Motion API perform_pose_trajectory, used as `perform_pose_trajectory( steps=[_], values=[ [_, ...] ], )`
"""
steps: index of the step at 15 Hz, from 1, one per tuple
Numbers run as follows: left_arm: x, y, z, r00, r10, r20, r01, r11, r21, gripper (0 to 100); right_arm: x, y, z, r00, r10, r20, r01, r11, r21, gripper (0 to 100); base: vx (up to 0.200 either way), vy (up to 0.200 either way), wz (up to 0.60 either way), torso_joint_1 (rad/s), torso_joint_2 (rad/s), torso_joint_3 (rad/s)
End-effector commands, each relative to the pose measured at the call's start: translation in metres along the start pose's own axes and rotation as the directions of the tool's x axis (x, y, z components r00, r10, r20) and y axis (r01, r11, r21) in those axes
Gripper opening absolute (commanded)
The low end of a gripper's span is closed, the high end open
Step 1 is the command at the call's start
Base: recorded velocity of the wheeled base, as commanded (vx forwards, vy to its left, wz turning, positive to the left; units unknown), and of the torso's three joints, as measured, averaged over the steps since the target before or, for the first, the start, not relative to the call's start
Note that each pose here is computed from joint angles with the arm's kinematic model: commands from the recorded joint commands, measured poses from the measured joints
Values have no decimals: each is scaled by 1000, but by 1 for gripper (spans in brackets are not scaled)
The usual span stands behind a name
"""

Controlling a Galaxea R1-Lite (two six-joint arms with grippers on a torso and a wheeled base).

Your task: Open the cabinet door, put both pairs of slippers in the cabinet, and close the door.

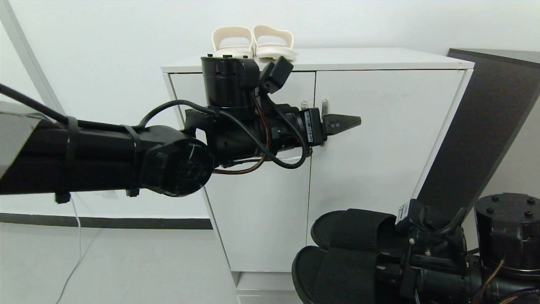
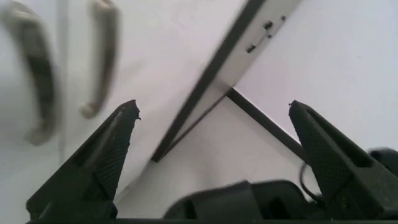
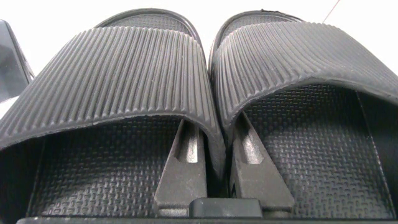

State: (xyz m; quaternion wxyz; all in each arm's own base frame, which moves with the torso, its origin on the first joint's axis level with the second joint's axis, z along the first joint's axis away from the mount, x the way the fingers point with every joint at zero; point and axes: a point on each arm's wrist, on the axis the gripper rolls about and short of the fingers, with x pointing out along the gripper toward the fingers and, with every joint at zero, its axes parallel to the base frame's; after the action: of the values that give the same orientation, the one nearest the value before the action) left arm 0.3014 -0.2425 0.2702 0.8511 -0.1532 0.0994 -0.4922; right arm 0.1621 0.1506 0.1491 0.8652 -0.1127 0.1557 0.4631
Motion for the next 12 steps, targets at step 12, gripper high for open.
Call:
perform_pose_trajectory(
  steps=[12],
  values=[
    [45, 32, -10, 993, 119, 4, -119, 993, -12, 100, 3, 0, -2, 1000, 2, -11, -2, 1000, -7, 0, 0, 0, 0, 0, 0, 0]
  ],
)
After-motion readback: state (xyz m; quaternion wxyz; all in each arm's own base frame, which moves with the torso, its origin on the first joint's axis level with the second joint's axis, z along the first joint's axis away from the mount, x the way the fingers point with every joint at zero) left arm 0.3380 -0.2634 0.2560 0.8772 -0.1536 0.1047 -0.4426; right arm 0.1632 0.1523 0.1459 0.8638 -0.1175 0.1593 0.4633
